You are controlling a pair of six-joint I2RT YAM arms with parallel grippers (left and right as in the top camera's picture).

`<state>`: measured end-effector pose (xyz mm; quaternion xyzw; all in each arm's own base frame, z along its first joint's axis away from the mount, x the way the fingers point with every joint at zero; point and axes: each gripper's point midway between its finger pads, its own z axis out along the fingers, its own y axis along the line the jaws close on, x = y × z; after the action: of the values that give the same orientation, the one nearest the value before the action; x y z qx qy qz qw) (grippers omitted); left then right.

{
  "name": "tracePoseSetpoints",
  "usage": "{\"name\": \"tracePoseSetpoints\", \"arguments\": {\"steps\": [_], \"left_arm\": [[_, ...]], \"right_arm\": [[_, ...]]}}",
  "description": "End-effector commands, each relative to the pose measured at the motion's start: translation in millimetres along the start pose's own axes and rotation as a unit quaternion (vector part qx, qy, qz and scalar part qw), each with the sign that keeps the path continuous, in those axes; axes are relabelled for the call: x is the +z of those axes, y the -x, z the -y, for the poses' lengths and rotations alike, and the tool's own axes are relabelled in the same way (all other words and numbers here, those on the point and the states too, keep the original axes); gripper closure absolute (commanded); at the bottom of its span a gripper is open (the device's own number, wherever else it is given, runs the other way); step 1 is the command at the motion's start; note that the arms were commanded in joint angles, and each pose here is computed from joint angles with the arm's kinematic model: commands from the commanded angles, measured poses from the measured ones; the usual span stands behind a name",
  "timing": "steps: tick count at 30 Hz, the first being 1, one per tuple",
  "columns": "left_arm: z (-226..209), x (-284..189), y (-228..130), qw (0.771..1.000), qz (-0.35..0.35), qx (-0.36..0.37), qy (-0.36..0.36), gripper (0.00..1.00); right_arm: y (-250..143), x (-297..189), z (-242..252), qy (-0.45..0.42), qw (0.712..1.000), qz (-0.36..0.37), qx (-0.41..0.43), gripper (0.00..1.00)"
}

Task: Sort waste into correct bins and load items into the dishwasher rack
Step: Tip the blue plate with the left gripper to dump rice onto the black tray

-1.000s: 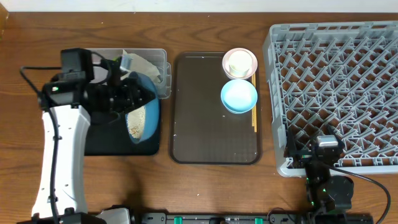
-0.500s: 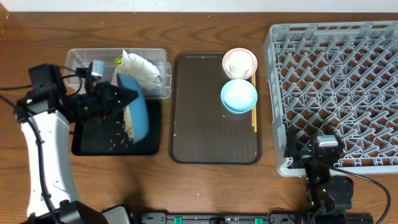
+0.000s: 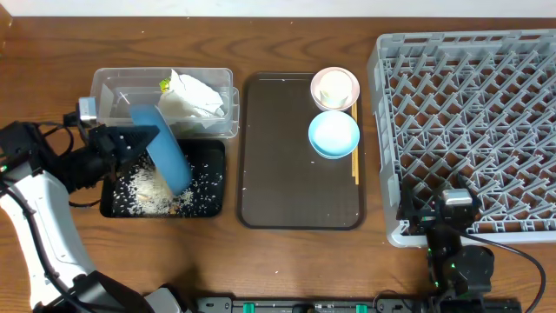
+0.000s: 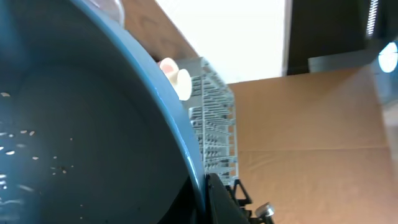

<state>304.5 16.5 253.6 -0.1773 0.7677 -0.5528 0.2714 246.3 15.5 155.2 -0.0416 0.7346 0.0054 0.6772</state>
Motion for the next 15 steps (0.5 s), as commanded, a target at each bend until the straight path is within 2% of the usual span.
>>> {"name": "tracePoseSetpoints", "arguments": {"steps": [1, 15], "left_arm": [[21.4, -3.4, -0.6, 0.998, 0.006, 0.023, -0.056, 0.94], [25.2, -8.4, 4.5, 0.997, 0.018, 0.035, -0.07, 0.94]], "right_arm": [[-1.5, 0.0, 2.3, -0.004, 1.0, -0.002, -0.005, 0.01], [-1.5, 0.0, 2.3, -0.004, 1.0, -0.002, -0.005, 0.01]]}}
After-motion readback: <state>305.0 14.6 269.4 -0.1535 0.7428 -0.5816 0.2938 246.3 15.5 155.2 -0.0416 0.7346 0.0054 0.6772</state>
